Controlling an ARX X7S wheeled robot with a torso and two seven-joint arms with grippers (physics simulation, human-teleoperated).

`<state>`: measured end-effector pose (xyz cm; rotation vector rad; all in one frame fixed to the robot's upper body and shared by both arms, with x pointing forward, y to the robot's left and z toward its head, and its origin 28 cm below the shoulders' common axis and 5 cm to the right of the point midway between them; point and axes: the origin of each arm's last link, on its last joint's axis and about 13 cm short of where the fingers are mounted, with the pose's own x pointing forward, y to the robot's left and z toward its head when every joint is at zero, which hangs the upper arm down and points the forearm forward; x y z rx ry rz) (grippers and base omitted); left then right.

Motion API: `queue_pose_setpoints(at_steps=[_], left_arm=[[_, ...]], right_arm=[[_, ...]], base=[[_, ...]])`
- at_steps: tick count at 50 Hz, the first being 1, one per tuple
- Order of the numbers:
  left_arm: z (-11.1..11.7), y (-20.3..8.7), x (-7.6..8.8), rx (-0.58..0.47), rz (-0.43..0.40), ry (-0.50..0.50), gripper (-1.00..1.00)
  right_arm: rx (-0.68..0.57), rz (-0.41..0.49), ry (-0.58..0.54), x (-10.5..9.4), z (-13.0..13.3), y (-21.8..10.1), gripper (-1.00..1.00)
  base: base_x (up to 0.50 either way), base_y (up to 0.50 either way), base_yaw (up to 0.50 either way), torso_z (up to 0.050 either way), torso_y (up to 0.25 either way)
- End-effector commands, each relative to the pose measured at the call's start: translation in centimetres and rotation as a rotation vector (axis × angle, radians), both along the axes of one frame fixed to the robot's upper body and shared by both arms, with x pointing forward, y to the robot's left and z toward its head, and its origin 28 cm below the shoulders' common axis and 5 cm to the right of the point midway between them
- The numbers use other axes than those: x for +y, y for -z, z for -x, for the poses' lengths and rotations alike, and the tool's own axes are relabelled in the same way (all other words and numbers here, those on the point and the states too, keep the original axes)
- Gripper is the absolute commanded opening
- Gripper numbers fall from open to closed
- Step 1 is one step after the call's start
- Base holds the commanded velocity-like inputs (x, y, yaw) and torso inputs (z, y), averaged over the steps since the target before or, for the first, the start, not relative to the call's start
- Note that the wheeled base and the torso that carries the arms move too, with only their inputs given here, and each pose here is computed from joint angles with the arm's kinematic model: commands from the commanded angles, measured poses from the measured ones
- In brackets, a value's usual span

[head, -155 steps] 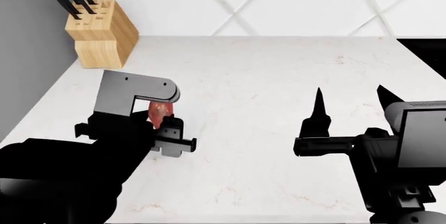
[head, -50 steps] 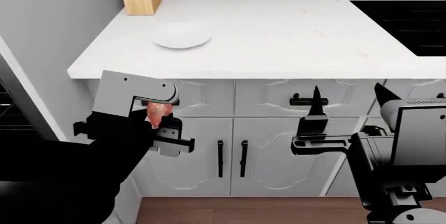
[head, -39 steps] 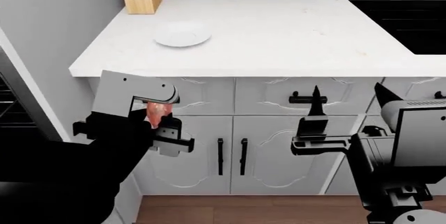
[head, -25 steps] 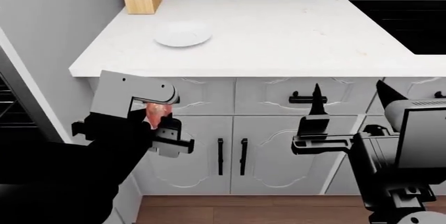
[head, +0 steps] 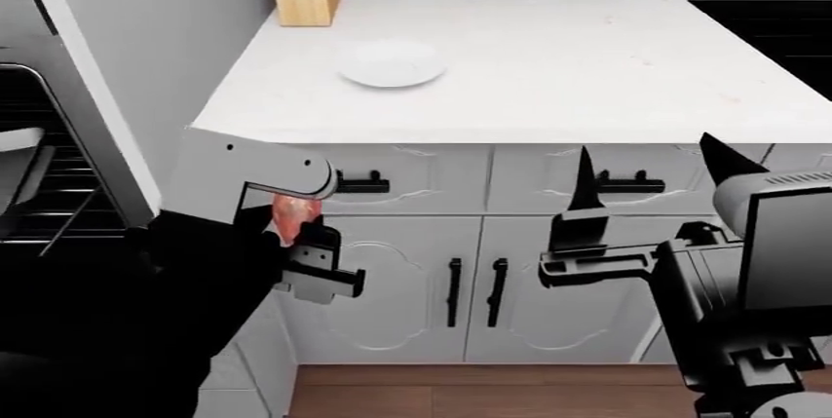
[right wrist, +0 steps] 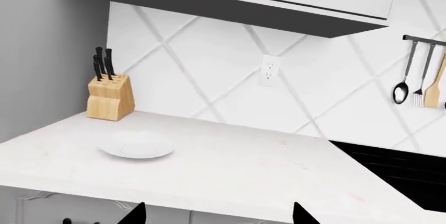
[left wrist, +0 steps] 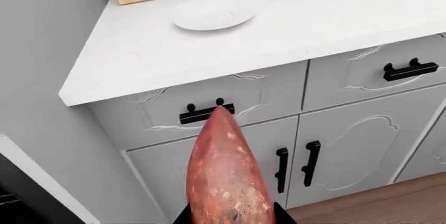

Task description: Place the sweet potato on the top rack of the oven.

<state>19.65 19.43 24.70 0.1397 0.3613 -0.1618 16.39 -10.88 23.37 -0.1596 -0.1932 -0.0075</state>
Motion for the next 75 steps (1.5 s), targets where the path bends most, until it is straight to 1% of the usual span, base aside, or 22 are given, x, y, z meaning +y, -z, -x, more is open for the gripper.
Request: queue_pose_setpoints(at_steps=[1,31,75], left_arm=[[0.25,-0.54,0.02,-0.003,-0.007,-0.005,-1.00],[-0.11,-0.44,0.35,-0.022,0.003,-0.020,-1.00],[-0.64,-0.25,0.58,-0.022,0.004,-0.030,-1.00]], right_arm=[[-0.005,0.017,-0.005,0.04,0.06,-0.41,1.00],[-0.005,0.011,-0.015,0.20,0.13,-0.44,1.00],[-0.001,0.008,-0.017,0.24,-0.10,-0.19,1.00]], base=[[0.00,0.33,0.00,0.000,0.000],[0.00,0.33,0.00,0.000,0.000],[0.00,0.32,0.00,0.000,0.000]])
